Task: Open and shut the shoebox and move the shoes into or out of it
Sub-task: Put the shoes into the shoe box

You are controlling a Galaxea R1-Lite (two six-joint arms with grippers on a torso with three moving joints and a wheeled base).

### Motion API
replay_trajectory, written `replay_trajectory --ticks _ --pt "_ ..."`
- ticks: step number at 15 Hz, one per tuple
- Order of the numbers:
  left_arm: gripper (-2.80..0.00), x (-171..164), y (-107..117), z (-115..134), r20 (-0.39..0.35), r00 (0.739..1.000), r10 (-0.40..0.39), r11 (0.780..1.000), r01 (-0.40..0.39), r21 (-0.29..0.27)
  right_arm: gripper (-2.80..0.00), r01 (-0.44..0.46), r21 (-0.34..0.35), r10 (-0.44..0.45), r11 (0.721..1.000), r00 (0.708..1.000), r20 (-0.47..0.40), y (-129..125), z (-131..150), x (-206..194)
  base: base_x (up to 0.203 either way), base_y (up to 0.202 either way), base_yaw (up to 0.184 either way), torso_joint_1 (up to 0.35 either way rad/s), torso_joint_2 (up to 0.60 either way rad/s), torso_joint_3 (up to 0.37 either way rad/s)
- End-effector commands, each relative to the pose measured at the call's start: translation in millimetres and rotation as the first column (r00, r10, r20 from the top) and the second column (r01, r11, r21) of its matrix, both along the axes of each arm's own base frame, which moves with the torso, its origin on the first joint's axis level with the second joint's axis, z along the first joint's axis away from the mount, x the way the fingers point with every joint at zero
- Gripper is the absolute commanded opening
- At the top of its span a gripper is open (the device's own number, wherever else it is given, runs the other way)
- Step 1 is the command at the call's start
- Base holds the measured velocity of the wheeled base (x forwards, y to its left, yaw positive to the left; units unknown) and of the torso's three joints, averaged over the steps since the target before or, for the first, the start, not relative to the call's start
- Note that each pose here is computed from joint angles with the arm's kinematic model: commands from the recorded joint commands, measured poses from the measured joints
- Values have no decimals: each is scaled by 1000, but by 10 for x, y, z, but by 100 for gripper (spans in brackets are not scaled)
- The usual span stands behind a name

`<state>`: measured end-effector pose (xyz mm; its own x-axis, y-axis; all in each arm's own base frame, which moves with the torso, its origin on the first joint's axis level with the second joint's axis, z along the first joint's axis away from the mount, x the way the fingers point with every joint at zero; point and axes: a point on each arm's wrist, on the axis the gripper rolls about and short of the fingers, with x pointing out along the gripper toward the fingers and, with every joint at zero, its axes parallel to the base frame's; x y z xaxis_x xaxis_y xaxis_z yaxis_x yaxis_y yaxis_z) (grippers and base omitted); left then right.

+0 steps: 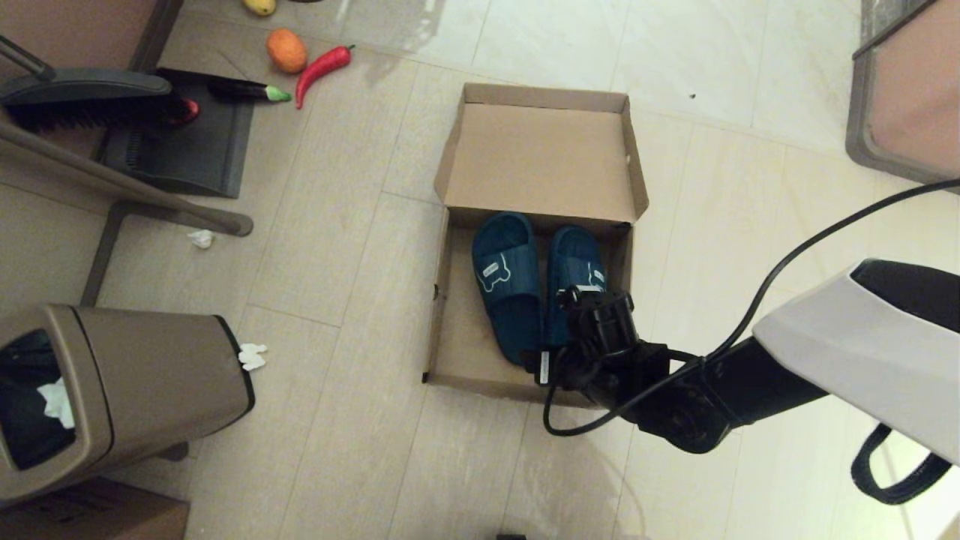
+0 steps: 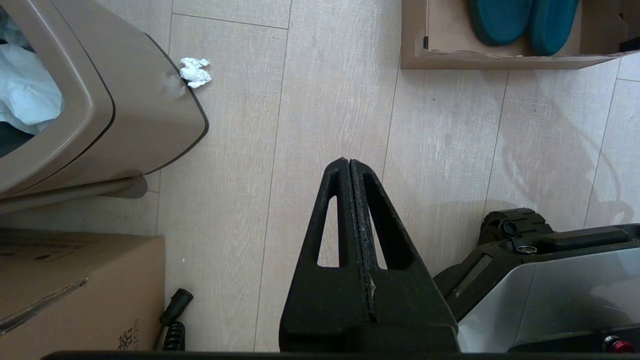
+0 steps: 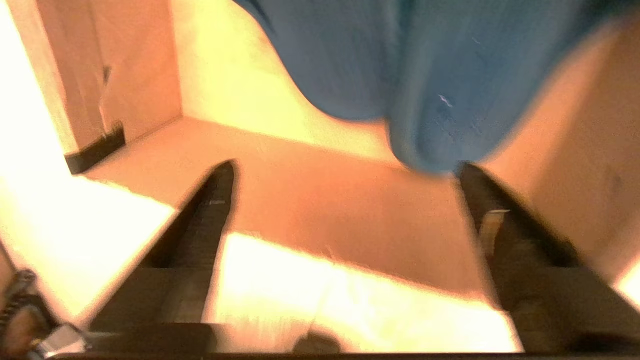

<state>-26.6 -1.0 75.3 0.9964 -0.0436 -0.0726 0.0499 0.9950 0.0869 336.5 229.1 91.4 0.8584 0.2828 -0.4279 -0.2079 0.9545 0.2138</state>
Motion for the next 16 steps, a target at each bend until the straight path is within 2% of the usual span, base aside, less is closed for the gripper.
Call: replay_trajectory --ticks 1,4,8,13,16 --pt "-280 1 0 0 -2 1000 -1 1000 1 0 -280 8 19 -8 1000 1000 3 -78 106 -132 0 0 0 0 0 0" --pt "-280 1 0 0 -2 1000 -1 1000 1 2 -280 24 48 -24 999 1000 -4 -134 77 -207 0 0 0 0 0 0" --pt "-280 1 0 0 -2 1000 -1 1000 1 2 -280 49 30 -47 998 998 -44 -232 -158 -256 0 0 0 0 0 0" --pt "-280 1 0 0 -2 1000 -1 1000 1 2 -280 159 -7 -159 987 985 -69 -529 -564 -30 0 0 0 0 0 0" --pt "-280 0 0 -1 -1 1000 -1 1000 1 2 -280 186 -33 -189 982 978 -94 -628 -712 38 0 0 0 0 0 0"
